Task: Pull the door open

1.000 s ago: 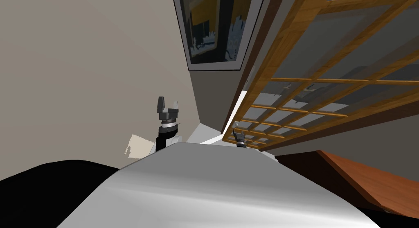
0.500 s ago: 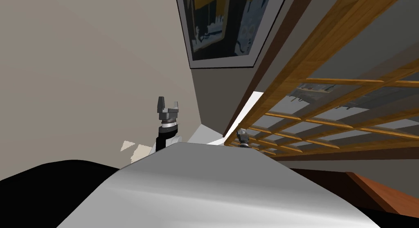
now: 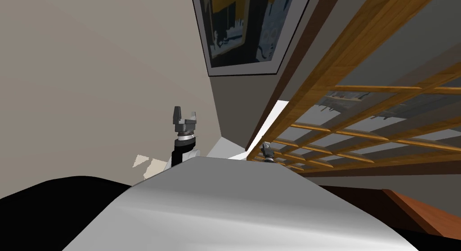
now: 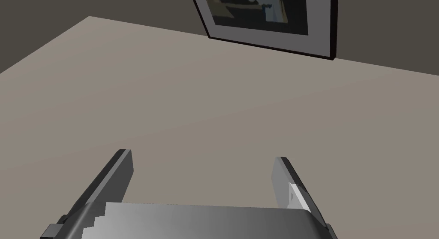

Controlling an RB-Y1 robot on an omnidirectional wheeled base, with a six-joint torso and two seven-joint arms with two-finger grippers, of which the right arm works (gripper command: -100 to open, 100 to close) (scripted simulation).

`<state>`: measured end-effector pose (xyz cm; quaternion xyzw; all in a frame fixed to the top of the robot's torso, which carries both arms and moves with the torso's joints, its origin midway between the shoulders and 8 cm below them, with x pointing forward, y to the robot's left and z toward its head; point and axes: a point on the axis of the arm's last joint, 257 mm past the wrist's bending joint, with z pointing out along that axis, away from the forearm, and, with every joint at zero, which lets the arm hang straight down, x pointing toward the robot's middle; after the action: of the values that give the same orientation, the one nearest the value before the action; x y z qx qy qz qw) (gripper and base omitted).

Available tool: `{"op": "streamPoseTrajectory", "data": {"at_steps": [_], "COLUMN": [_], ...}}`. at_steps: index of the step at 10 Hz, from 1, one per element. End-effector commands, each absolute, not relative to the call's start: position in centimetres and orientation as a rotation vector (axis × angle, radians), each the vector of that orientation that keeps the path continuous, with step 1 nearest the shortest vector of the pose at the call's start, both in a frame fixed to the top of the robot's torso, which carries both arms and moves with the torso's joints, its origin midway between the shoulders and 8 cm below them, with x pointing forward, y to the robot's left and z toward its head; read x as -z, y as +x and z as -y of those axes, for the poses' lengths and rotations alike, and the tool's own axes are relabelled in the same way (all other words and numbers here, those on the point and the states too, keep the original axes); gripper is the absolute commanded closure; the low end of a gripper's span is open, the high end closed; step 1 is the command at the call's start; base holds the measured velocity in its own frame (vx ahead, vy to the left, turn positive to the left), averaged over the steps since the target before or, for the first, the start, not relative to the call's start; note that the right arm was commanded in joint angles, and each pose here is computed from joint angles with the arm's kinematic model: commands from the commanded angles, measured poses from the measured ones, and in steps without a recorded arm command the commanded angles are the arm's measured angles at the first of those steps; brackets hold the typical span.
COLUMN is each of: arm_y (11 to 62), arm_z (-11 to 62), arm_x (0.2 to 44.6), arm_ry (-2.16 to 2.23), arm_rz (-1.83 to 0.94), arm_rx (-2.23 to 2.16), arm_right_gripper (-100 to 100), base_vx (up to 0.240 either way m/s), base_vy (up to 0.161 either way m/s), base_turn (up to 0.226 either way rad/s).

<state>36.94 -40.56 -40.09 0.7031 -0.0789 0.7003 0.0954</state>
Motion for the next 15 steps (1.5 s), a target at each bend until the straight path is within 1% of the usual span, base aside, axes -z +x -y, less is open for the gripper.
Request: {"op": "streamPoseTrajectory", "data": {"at_steps": [1,2,3,9,11,12,15], "arm_y": [37.0,37.0,36.5,34.3,33.6,33.7,31.9], "arm_z": [40.3,40.3,40.6,40.7,40.8,41.0,40.8], "arm_x": [40.0,40.0,40.1,40.0,40.0,40.2,40.2], "arm_ry": [2.083,2.083,2.093,2.139,2.159,2.156,2.179], "arm_rz": [0.236,0.236,0.219,0.15,0.128,0.134,0.088], "arm_rx": [-2.083,-2.083,-2.088,-2.144,-2.16,-2.144,-2.17], "arm_right_gripper": [100,100,100,100,100,100,100], "base_vx": [0.0,0.0,-0.109,-0.227,-0.22,-0.095,-0.196], "base_vy": [0.0,0.0,-0.029,-0.048,-0.021,-0.024,-0.062], "base_turn": [0.0,0.0,0.165,0.175,0.141,0.031,0.146]}}
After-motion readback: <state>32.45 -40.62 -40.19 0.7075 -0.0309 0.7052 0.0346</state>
